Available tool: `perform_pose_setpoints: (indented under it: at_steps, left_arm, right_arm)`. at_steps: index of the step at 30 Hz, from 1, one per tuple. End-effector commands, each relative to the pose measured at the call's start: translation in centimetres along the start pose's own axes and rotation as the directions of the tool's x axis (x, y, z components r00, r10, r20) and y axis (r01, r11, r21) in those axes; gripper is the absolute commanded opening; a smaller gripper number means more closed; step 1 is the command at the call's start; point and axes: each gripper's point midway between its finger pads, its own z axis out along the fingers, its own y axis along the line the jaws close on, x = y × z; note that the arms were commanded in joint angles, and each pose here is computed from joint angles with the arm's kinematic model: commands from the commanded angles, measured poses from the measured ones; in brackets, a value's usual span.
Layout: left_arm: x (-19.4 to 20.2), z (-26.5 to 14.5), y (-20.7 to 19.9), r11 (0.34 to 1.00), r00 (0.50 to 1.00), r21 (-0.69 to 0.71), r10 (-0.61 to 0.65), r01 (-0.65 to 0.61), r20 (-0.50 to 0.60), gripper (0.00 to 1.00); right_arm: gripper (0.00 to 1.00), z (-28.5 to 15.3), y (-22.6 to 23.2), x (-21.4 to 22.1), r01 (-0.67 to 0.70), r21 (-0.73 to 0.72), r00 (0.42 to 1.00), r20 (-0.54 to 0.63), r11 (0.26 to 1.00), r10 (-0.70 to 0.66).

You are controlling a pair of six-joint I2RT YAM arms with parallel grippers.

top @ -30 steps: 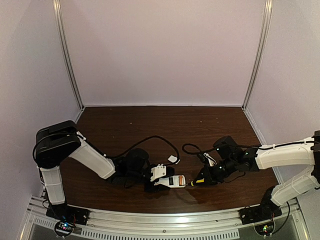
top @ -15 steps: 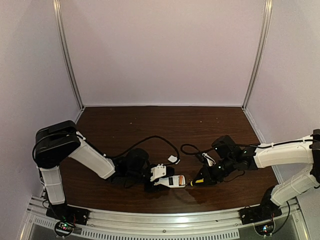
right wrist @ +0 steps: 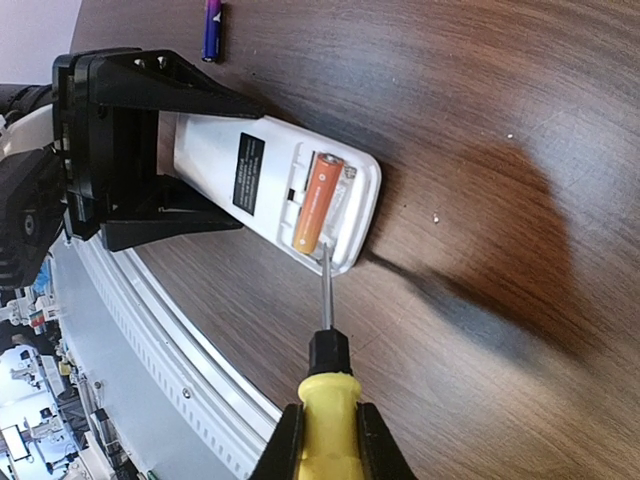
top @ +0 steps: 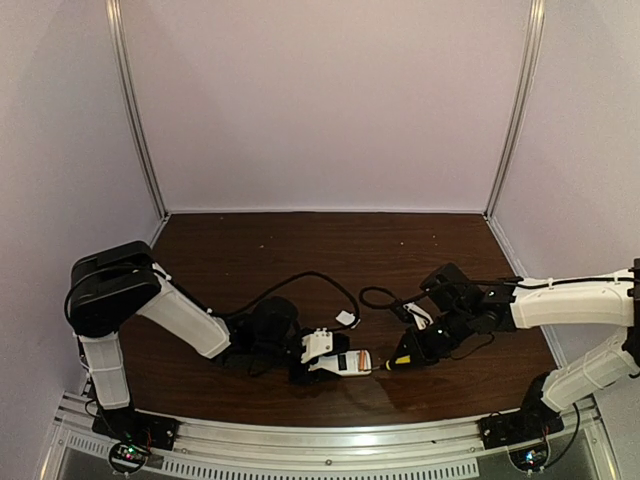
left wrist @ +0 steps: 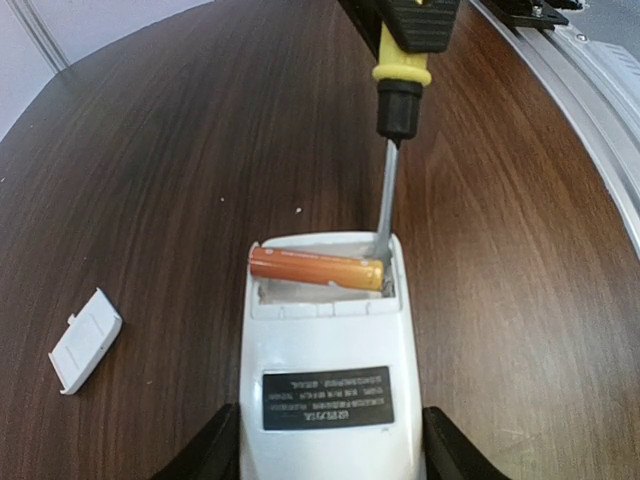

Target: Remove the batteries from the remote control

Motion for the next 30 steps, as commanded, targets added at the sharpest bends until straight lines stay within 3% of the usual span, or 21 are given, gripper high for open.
perform_pose_setpoints:
  at_steps: [1, 12, 30]
  left_arm:
    - [-1.5, -0.3, 0.8, 0.999, 0.999, -0.029, 0.027, -0.026, 0.027, 0.24]
    - [-1.6, -0.3, 0.8, 0.999, 0.999, -0.024, 0.024, -0.024, 0.03, 0.24]
    - [-1.6, -0.2, 0.6, 1.0, 0.999, -0.015, 0.024, -0.024, 0.036, 0.23]
  right_arm:
    - [0.0, -0.6, -0.7, -0.3, 0.013, 0.067, 1.0, 0.015, 0.998, -0.014]
    - [0.0, -0.4, -0.5, -3.3, 0.046, 0.128, 0.996, 0.07, 0.991, -0.055]
    - [0.0, 1.0, 1.7, -2.8, 0.076, 0.089, 0.996, 0.037, 0.993, -0.08]
